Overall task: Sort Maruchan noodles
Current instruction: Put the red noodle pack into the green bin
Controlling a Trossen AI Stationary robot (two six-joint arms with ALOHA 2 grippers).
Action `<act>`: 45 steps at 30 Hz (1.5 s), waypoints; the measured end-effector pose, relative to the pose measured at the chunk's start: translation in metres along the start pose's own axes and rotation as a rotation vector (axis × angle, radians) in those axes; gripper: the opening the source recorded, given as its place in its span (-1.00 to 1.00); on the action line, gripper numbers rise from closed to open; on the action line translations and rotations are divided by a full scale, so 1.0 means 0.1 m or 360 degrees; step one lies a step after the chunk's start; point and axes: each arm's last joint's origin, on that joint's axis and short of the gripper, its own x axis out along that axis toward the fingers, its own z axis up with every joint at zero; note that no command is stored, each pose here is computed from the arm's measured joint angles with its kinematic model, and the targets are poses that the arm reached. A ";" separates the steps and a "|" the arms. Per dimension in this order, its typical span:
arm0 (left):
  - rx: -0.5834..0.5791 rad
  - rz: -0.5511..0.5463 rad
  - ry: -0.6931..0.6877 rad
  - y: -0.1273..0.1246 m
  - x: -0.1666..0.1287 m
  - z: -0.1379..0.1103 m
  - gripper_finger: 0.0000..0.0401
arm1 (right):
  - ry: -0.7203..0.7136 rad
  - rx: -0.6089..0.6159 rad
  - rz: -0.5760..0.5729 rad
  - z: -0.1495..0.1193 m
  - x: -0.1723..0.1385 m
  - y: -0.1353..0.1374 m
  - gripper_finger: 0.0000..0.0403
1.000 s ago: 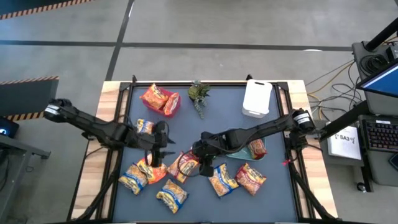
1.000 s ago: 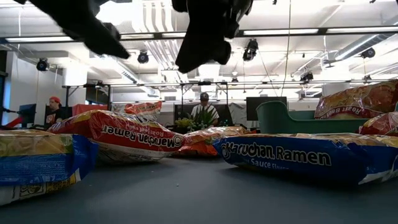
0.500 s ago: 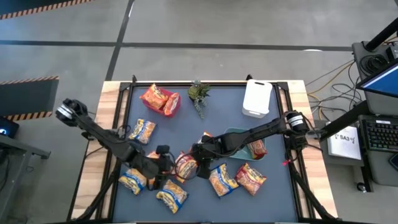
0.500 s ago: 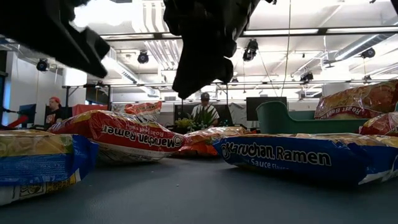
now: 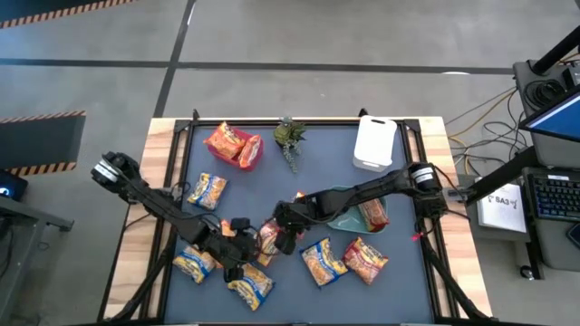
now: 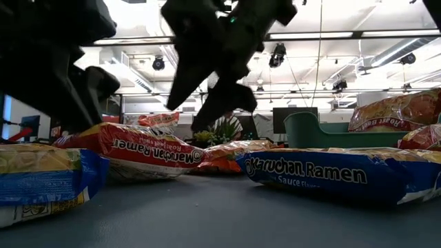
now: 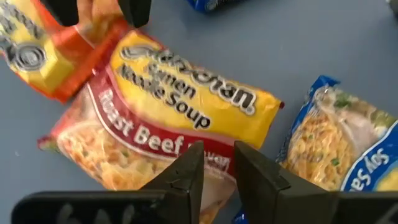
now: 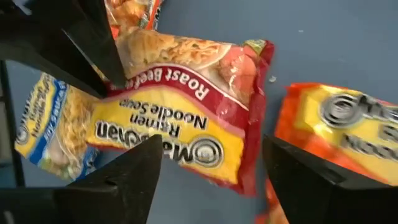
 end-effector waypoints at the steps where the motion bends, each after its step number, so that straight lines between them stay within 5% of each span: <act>1: -0.0008 -0.0003 0.0015 0.00 0.01 -0.02 -0.68 | 0.0007 0.0016 0.0020 0.01 0.04 -0.02 0.34; 18: -0.0190 -0.0155 -0.0087 0.08 0.13 -0.32 -0.81 | -0.0016 0.0113 0.0158 0.19 0.23 -0.28 0.53; 29: -0.0246 -0.0217 -0.0133 0.13 0.14 -0.45 -0.81 | 0.0036 0.0070 0.0583 0.21 0.49 -0.24 0.51; 37: -0.0241 -0.0215 -0.0132 0.13 0.14 -0.45 -0.81 | 0.0021 0.0039 0.0590 0.21 0.48 -0.23 0.34; 45: -0.0239 -0.0219 -0.0137 0.13 0.14 -0.45 -0.81 | 0.0019 0.0036 0.0587 0.21 0.48 -0.23 -0.10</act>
